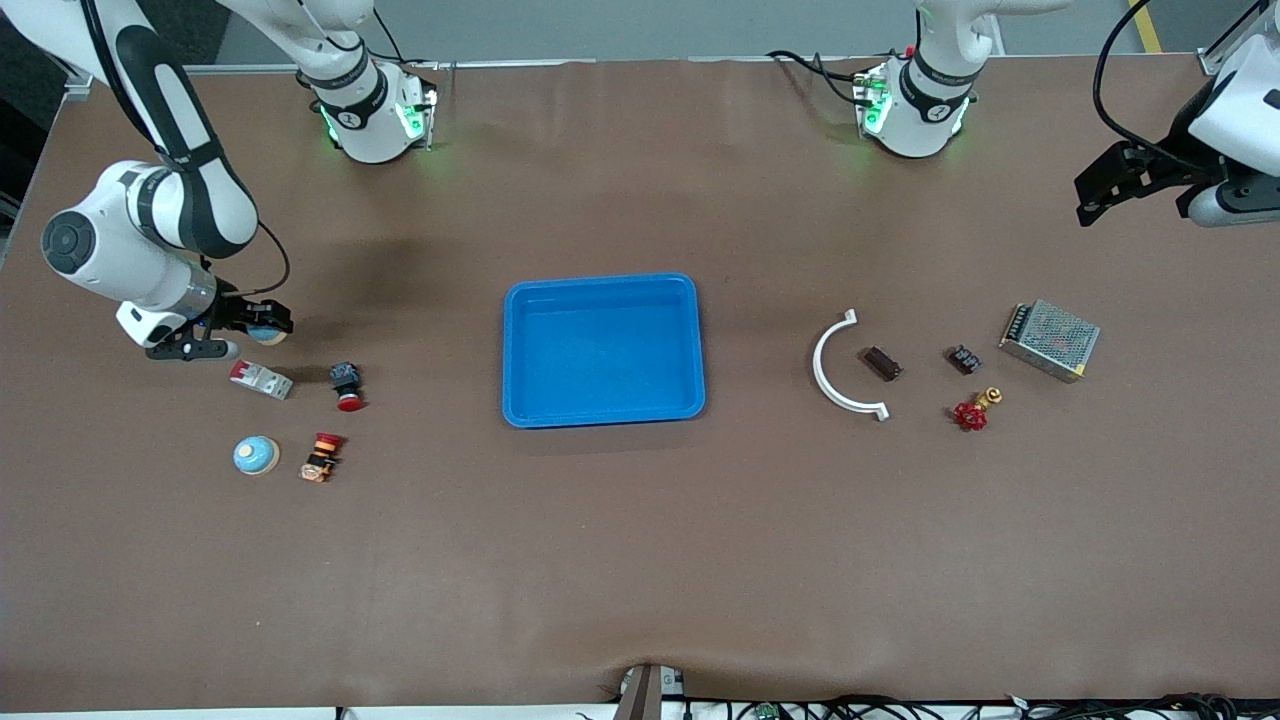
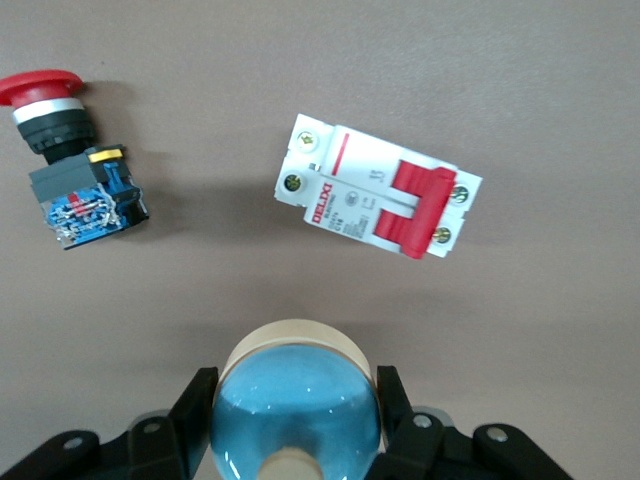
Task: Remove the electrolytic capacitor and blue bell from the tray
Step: 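Lower the bell beside the white switch and open the right gripper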
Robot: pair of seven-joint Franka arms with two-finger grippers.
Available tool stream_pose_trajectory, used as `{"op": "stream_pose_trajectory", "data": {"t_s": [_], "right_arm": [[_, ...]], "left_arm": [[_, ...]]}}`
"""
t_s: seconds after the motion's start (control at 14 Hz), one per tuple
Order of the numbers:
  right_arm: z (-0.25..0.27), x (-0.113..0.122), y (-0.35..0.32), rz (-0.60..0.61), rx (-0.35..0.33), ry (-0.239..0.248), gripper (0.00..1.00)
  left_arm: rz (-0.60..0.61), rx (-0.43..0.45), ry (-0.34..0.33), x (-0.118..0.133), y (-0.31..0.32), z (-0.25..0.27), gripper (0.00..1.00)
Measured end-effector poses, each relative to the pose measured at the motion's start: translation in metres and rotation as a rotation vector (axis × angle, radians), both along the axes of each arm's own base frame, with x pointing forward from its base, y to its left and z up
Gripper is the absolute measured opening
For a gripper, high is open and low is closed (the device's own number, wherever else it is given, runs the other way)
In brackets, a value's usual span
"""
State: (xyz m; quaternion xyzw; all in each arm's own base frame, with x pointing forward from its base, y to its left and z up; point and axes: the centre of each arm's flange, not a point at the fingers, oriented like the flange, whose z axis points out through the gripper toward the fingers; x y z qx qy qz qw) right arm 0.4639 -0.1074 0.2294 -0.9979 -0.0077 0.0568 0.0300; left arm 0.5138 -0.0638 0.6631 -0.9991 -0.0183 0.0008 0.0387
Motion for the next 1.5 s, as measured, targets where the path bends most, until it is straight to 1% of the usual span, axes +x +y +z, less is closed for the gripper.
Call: {"op": "stream_pose_trajectory", "data": {"t_s": [0.36, 0.71, 1.5], "right_arm": [[-0.024, -0.001, 0.006, 0.01, 0.003, 0.015, 0.69], [-0.038, -0.001, 0.007, 0.012, 0.003, 0.017, 0.69], [-0.056, -0.002, 0.003, 0.004, -0.002, 0.007, 0.69]], "left_arm": [[0.0, 0.0, 0.0, 0.0, 0.0, 0.0, 1.0], [0.0, 0.0, 0.003, 0.0, 0.0, 0.0, 1.0], [-0.002, 0.001, 0.008, -0.001, 0.0, -0.001, 1.0]]}}
